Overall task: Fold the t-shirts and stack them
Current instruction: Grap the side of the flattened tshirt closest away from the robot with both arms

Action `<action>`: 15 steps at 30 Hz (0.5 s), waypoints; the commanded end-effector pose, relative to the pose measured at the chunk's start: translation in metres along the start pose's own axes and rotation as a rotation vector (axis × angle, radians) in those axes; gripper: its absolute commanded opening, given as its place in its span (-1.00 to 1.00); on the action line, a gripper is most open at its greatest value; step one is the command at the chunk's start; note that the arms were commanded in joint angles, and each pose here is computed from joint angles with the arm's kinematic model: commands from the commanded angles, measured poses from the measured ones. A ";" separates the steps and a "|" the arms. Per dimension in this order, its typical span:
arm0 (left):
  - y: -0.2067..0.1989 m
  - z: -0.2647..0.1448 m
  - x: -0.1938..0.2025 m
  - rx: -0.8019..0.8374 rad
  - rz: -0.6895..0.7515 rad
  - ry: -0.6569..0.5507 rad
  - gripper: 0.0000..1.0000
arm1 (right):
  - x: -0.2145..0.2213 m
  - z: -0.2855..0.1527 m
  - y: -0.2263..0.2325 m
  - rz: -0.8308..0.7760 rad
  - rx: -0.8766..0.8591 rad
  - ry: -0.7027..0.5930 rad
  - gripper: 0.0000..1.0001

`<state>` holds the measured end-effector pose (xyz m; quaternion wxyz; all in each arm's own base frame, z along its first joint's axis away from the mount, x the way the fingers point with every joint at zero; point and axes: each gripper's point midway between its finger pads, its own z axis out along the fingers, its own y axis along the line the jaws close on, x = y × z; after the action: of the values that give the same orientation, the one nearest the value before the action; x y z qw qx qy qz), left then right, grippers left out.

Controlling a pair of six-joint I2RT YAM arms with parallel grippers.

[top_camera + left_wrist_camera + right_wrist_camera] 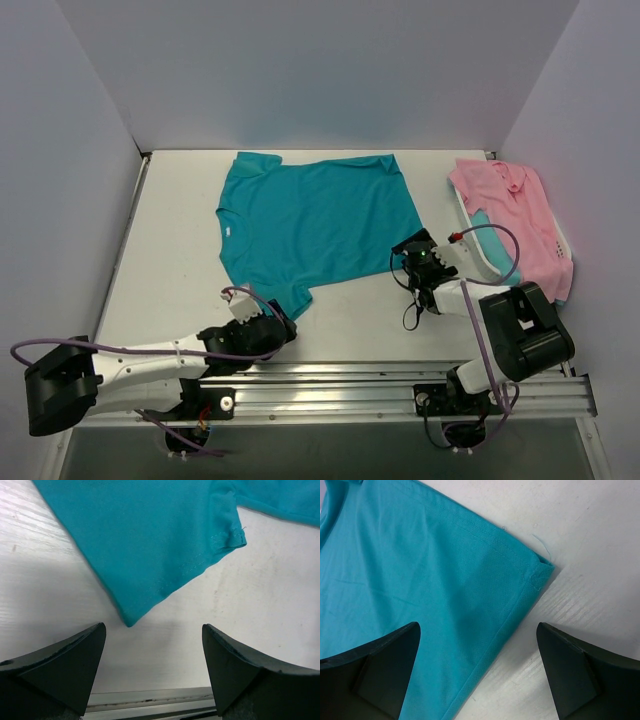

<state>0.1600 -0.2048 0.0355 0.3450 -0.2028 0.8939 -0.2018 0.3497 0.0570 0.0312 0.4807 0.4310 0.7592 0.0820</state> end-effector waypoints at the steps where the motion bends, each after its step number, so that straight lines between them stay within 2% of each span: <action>1: 0.006 0.008 0.002 -0.056 -0.121 -0.061 0.78 | 0.012 -0.001 -0.031 -0.060 0.095 0.053 0.97; 5: 0.011 0.022 0.002 -0.087 -0.149 -0.112 0.75 | 0.013 -0.001 -0.032 -0.062 0.096 0.057 0.96; 9: 0.010 0.027 -0.001 -0.104 -0.150 -0.148 0.59 | 0.012 0.000 -0.033 -0.065 0.098 0.057 0.96; 10: 0.011 0.028 -0.001 -0.113 -0.142 -0.154 0.41 | 0.012 0.000 -0.032 -0.063 0.095 0.055 0.96; 12: 0.007 0.028 -0.004 -0.116 -0.135 -0.164 0.17 | 0.012 0.000 -0.032 -0.063 0.097 0.055 0.96; 13: 0.007 0.028 -0.004 -0.119 -0.132 -0.166 -0.06 | 0.012 0.000 -0.032 -0.062 0.096 0.054 0.96; 15: 0.008 0.028 -0.005 -0.122 -0.129 -0.171 -0.25 | 0.012 0.000 -0.033 -0.064 0.098 0.057 0.96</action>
<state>0.1859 -0.2198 0.0262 0.3939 -0.2807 0.8546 -0.1888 0.3504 0.0551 0.0312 0.4799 0.4333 0.7583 0.0827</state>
